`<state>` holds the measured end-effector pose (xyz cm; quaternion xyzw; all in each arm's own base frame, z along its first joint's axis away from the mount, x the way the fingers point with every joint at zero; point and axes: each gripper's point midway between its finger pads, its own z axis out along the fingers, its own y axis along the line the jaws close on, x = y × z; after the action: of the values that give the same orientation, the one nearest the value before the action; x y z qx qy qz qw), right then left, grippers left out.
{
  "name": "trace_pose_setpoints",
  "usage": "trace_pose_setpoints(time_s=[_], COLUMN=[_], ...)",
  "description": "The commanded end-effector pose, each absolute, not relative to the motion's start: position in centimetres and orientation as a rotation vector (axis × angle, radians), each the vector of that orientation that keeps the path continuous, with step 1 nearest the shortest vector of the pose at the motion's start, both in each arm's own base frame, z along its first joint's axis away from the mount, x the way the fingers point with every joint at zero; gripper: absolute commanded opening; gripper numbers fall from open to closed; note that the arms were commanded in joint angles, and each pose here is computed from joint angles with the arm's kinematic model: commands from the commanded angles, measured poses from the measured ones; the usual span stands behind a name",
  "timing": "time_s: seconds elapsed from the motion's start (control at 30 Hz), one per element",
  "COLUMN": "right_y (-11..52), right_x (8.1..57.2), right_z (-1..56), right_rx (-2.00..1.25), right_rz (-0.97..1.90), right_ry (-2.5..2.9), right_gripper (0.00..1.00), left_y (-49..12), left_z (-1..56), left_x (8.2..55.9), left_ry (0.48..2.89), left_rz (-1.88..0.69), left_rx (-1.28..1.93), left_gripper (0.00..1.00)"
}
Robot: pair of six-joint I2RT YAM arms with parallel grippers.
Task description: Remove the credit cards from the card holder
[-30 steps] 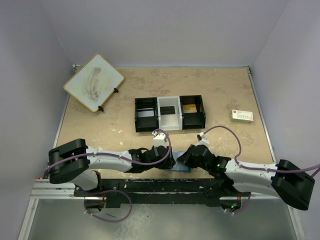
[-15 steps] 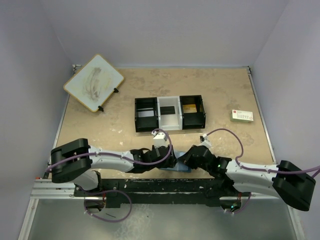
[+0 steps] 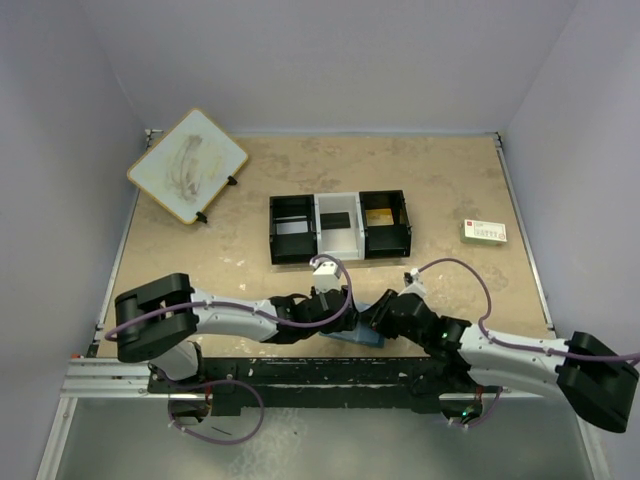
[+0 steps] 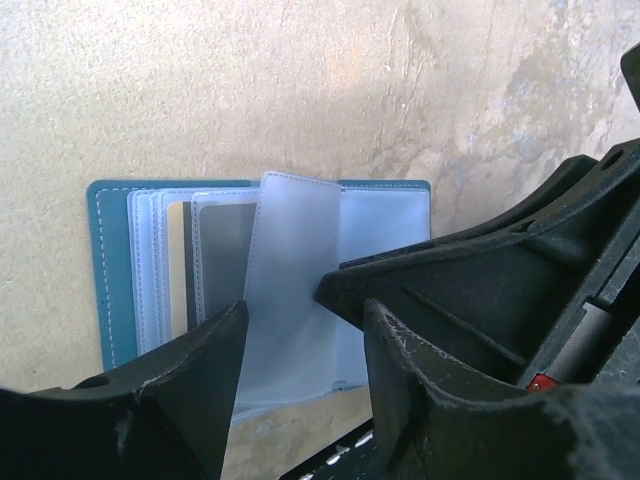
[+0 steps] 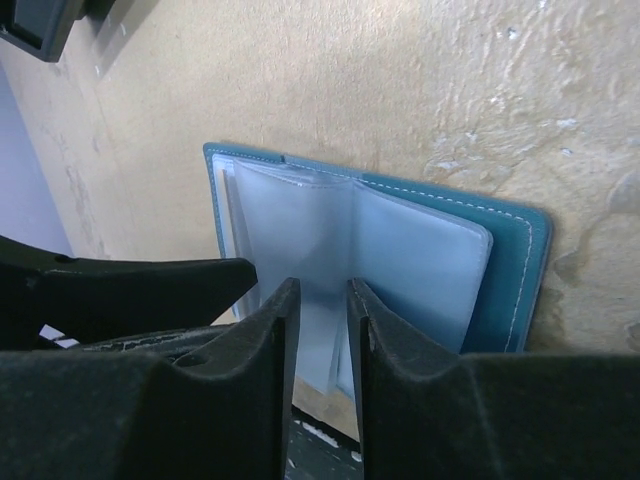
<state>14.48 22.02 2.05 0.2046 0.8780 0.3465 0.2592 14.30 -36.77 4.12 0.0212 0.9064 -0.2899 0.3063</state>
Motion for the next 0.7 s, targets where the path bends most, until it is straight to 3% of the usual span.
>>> trace_pose_setpoints(time_s=[0.0,0.37,0.67], right_y=[20.3,21.2,21.5], right_x=[13.8,13.7,13.8], right_z=[0.7,0.8,-0.3], right_rx=[0.516,0.468,0.448], right_rz=[0.857,0.906,0.914], right_ry=[2.404,2.405,2.439], right_gripper=[0.32,0.49,0.50], left_y=[-37.1,-36.5,-35.7], left_z=[2.8,2.9,3.6], left_x=[13.1,12.7,12.7], left_ry=[2.448,2.447,2.423], left_rz=[-0.764,-0.786,-0.814], left_rx=[0.127,0.129,0.097], left_gripper=[0.48,0.47,0.41])
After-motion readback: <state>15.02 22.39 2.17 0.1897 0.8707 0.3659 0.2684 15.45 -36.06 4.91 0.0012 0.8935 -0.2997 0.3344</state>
